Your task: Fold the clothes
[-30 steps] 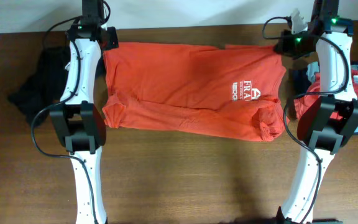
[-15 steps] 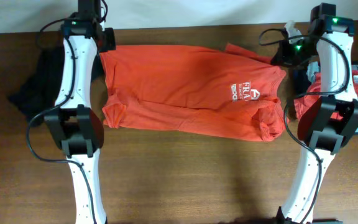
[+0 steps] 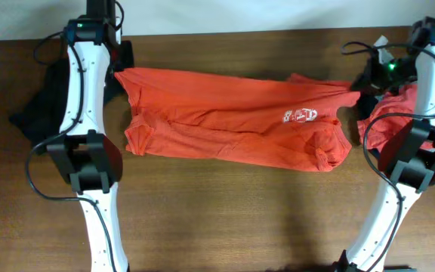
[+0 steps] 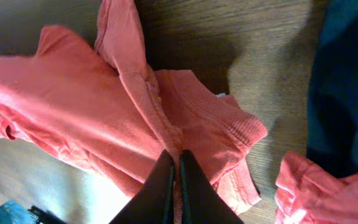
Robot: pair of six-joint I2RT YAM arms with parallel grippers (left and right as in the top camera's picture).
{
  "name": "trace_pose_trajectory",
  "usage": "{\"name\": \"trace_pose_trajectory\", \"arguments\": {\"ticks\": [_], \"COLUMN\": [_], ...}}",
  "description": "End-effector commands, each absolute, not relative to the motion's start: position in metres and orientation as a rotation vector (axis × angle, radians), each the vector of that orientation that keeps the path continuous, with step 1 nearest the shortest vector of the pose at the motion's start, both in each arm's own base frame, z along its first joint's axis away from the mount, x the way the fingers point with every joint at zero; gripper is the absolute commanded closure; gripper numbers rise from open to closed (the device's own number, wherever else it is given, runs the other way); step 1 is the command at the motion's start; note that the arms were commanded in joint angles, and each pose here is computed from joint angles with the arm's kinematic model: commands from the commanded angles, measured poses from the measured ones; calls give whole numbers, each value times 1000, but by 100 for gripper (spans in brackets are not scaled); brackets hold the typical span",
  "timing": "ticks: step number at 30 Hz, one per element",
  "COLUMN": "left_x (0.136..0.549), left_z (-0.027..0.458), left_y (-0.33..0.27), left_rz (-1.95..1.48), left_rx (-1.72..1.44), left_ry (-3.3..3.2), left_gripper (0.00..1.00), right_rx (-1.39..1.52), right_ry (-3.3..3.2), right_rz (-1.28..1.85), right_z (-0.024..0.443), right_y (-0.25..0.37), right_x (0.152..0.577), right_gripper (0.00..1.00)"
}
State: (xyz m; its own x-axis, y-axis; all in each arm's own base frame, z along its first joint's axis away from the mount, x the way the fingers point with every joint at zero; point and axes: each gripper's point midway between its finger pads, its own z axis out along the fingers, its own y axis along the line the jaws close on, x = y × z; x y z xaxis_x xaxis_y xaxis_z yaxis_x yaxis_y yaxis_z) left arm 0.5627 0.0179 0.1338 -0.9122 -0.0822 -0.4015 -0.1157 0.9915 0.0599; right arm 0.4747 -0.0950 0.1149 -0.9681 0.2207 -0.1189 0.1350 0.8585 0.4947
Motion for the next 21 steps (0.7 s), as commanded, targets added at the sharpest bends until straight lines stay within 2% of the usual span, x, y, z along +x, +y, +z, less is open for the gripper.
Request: {"name": "trace_pose_trajectory", "arguments": {"ticks": [1, 6, 12, 21], "left_x": [563, 559, 542, 531], "left_z": [155, 144, 107, 83], "left_y": [26, 21, 18, 19], "left_rz": [119, 115, 124, 136], "left_rx": [-141, -128, -118, -111], "left_ry": [2685, 2717, 2828, 2890], "left_gripper": [99, 99, 99, 99], "right_rx": [271, 285, 334, 374], "right_ry": [2856, 2931, 3060, 3093], "right_rz": [747, 760, 781, 746], "right_z": [120, 101, 66, 50], "right_y": [-92, -84, -79, -90], "right_x": [475, 463, 436, 427], "right_gripper": [96, 96, 96, 96]}}
